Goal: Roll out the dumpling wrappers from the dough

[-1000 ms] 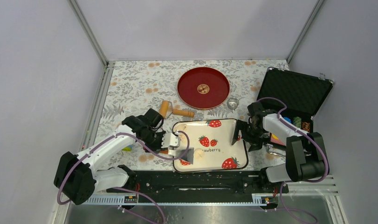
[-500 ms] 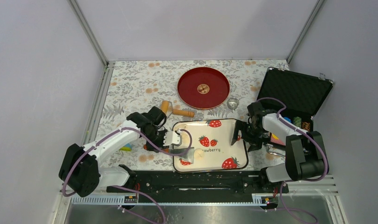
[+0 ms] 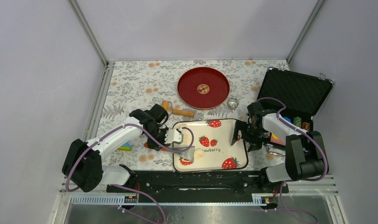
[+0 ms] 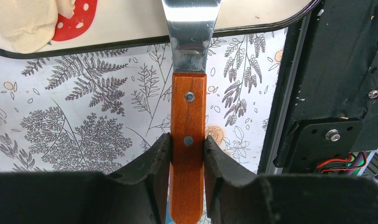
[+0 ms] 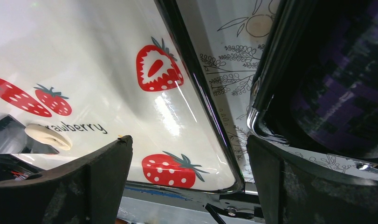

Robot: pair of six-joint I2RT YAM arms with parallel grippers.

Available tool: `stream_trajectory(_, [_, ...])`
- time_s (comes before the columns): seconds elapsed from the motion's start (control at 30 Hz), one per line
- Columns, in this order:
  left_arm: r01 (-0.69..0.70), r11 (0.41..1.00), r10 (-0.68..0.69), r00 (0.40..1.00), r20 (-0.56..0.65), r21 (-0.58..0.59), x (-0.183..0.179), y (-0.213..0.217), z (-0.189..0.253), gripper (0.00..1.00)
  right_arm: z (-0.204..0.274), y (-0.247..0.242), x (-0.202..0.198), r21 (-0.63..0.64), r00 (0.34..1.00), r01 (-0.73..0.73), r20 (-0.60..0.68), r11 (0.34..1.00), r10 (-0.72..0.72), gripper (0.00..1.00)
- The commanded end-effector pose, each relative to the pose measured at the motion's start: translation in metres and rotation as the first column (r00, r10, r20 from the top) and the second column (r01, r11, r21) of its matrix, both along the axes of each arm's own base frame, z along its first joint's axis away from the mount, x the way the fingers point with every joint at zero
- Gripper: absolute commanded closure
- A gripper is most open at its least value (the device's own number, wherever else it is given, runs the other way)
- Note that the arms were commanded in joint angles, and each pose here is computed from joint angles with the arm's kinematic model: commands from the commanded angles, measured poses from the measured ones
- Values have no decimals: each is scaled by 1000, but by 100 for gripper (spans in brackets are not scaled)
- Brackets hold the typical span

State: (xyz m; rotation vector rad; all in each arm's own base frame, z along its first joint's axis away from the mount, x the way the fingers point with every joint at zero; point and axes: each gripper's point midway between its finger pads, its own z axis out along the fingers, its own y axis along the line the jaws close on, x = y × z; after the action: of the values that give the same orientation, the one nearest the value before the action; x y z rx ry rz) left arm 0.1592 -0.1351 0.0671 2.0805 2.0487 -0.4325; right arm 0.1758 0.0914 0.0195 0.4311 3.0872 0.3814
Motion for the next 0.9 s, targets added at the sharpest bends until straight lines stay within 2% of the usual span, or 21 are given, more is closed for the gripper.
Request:
stream_trajectory(0.0, [25,999,-23,998,53,-43,15,-14,11,100,7,5,12,29,999,-9,32,1000,8,1])
stream_trajectory(0.87, [59,998,-57,997,50,-36,16,-29,9,100,7,7,12,41,1000,-15,28,999,14,0])
